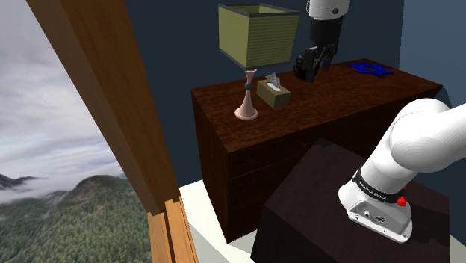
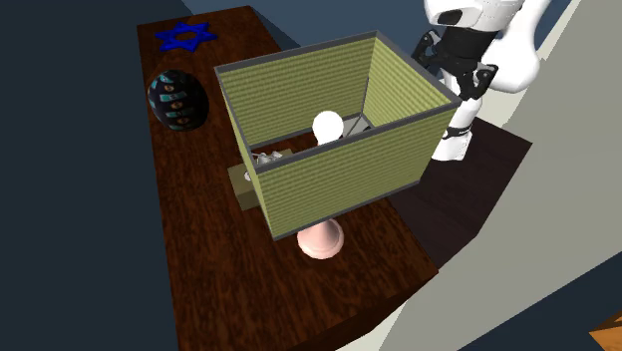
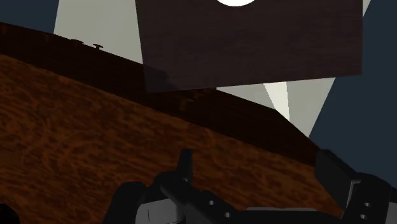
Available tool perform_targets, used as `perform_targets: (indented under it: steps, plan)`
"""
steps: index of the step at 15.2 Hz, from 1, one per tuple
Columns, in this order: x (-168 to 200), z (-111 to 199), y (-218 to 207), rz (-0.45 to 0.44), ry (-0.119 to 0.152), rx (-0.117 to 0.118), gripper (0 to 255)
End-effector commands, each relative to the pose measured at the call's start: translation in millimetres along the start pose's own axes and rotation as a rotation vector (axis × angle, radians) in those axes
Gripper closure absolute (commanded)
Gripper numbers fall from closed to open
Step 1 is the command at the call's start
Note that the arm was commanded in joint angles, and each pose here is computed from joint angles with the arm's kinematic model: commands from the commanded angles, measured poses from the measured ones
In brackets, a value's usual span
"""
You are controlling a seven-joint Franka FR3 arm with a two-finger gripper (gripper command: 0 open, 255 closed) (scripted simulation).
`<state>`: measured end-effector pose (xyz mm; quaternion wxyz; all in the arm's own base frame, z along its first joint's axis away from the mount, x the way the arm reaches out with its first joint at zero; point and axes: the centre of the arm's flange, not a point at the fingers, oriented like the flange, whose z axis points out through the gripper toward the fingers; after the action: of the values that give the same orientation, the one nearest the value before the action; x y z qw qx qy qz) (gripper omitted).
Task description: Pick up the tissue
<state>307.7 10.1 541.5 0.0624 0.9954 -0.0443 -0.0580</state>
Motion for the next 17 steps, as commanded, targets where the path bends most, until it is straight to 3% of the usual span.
perform_targets:
  steps: [1,17]
  plan:
    - [0,0,0,0.000,0.000,0.000,0]
    - [138,82,103,-0.313,0.055,-0.154,0]
